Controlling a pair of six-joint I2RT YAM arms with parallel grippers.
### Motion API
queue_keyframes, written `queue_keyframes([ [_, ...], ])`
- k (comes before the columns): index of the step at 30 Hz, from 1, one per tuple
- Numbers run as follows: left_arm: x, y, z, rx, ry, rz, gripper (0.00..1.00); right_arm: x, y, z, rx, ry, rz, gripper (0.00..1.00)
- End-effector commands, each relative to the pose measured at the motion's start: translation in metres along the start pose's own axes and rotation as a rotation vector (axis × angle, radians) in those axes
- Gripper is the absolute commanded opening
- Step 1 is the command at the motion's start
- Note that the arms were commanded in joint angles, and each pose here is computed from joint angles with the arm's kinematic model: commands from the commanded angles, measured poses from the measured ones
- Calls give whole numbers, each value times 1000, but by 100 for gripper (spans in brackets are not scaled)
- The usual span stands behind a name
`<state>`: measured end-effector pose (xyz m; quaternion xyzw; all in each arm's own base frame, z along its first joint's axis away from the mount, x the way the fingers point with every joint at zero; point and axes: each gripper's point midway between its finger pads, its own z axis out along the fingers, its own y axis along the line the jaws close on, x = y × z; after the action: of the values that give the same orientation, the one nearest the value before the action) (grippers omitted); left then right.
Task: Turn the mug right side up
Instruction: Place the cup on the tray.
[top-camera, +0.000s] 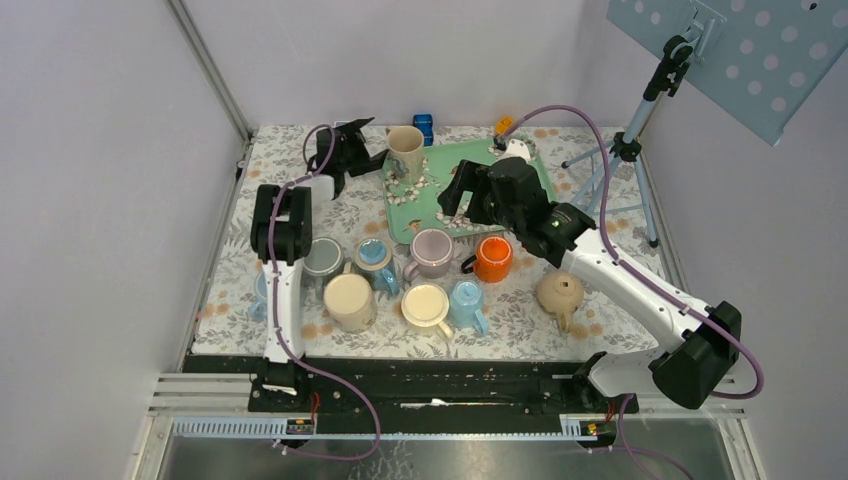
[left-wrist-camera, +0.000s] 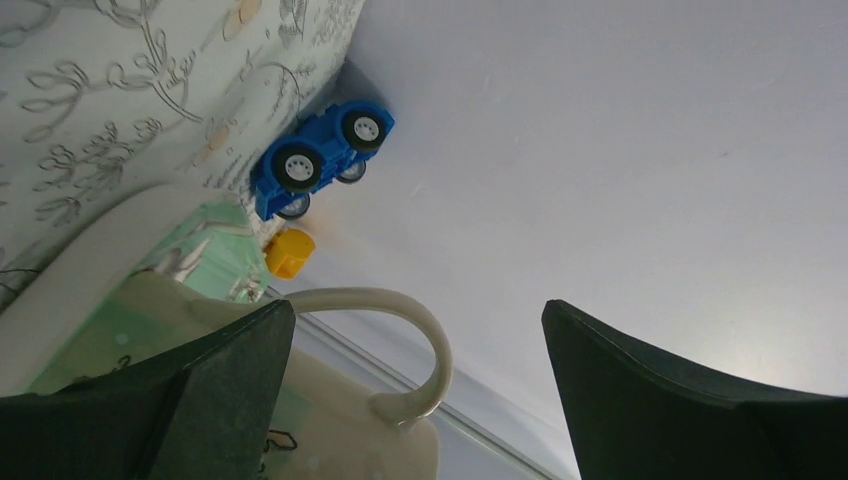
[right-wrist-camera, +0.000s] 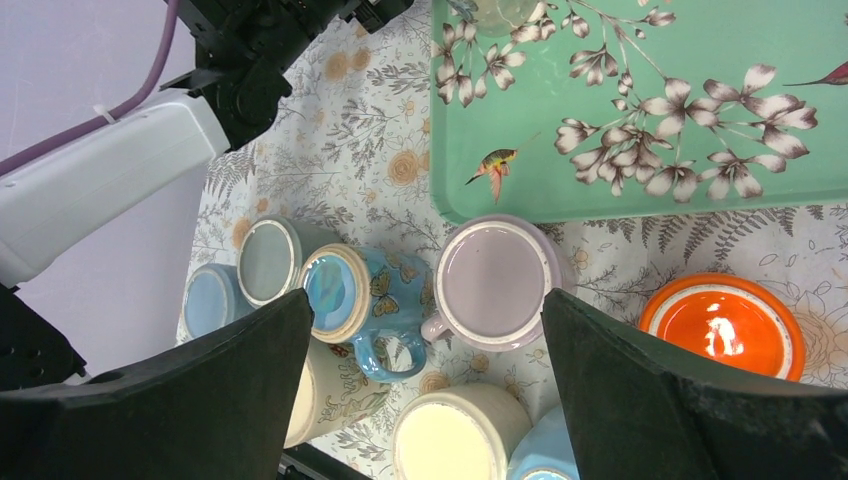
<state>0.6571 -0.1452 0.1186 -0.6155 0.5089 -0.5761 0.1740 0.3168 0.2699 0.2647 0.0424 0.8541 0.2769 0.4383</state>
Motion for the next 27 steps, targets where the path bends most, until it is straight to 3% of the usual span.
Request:
queue_keyframes([
  [1, 23, -74, -26, 80, -29, 102, 99, -12, 8, -11, -45, -36, 13, 93],
  [8, 25, -86, -46, 49, -99, 254, 99, -10, 6, -12, -41, -36, 2, 100],
  [17, 30, -90, -83, -2, -173, 546, 99, -9, -4, -20, -2, -27, -30, 100],
  [27, 77, -102, -151, 39, -161, 861, 99, 22, -19, -33, -16, 64, -77, 100],
])
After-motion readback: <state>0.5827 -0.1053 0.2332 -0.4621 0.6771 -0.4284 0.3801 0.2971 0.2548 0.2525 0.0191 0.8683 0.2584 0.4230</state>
